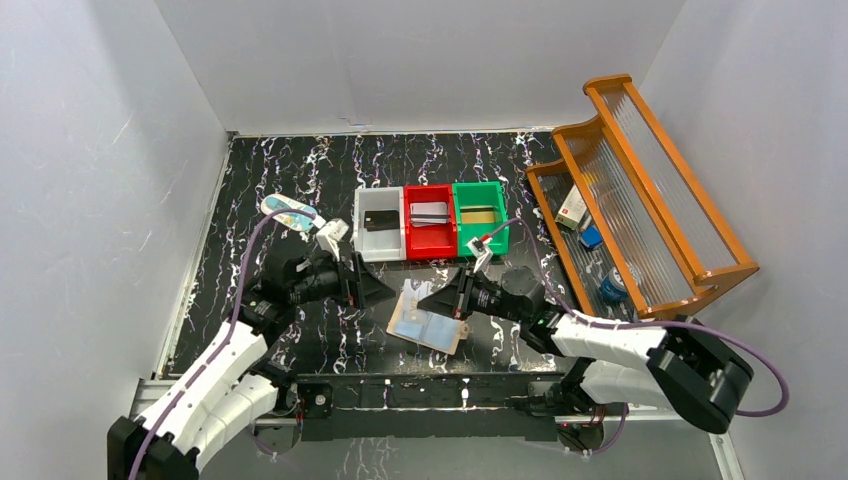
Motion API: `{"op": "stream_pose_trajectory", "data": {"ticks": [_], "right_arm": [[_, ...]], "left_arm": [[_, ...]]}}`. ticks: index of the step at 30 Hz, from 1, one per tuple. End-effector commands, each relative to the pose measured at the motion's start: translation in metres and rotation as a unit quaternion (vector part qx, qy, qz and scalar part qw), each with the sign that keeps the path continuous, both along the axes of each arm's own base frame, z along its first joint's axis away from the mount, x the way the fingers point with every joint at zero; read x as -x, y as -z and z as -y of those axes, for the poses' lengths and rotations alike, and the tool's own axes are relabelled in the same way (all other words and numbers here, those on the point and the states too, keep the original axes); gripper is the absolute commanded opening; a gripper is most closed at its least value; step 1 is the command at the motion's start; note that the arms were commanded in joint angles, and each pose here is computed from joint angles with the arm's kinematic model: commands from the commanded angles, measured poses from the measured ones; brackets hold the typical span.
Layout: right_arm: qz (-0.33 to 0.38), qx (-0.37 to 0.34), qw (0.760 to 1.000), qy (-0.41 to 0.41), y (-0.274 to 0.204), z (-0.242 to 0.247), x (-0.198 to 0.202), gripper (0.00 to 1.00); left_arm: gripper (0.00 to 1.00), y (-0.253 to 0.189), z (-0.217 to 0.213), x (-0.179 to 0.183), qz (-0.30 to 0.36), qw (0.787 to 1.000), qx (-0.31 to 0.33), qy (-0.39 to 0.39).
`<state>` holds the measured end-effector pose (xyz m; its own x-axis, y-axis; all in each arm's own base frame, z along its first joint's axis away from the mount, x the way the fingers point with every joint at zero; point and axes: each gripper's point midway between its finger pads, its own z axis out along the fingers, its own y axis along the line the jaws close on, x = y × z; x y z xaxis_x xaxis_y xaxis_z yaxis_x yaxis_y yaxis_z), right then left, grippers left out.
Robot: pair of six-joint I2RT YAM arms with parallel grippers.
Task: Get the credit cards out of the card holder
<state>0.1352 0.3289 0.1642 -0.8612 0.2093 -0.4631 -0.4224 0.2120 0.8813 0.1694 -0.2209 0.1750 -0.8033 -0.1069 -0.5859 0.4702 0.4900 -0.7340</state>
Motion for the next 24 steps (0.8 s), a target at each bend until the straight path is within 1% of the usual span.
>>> {"op": "stream_pose_trajectory", "data": {"ticks": [1,3,7,10,14,18,22,24], "right_arm": [[0.048,0.057,0.994,0.078,-0.011,0.009,-0.032,0.00],[0.060,0.094,0.988,0.104,-0.009,0.017,-0.042,0.00],[0.087,0.167,0.969,0.161,-0.006,0.036,-0.064,0.00],[0.082,0.212,0.951,0.208,-0.007,0.047,-0.082,0.00],[0.081,0.238,0.936,0.248,-0.028,0.043,-0.106,0.00],[0.080,0.261,0.921,0.278,-0.042,0.028,-0.134,0.00],[0.082,0.296,0.895,0.324,-0.039,0.016,-0.170,0.00],[0.083,0.295,0.893,0.330,-0.039,0.004,-0.183,0.00]], "left_arm": [[0.89,0.002,-0.037,-0.020,0.052,0.989,-0.101,-0.092],[0.97,0.001,-0.051,-0.027,0.067,0.981,-0.128,-0.129],[0.98,0.011,-0.075,-0.037,0.075,0.964,-0.175,-0.188],[0.98,0.017,-0.082,-0.040,0.061,0.957,-0.188,-0.210],[0.98,0.019,-0.090,-0.045,0.060,0.949,-0.200,-0.235],[0.98,0.019,-0.107,-0.051,0.065,0.932,-0.225,-0.275],[0.98,0.020,-0.118,-0.049,0.063,0.923,-0.238,-0.297],[0.98,0.019,-0.121,-0.049,0.065,0.919,-0.240,-0.305]]}}
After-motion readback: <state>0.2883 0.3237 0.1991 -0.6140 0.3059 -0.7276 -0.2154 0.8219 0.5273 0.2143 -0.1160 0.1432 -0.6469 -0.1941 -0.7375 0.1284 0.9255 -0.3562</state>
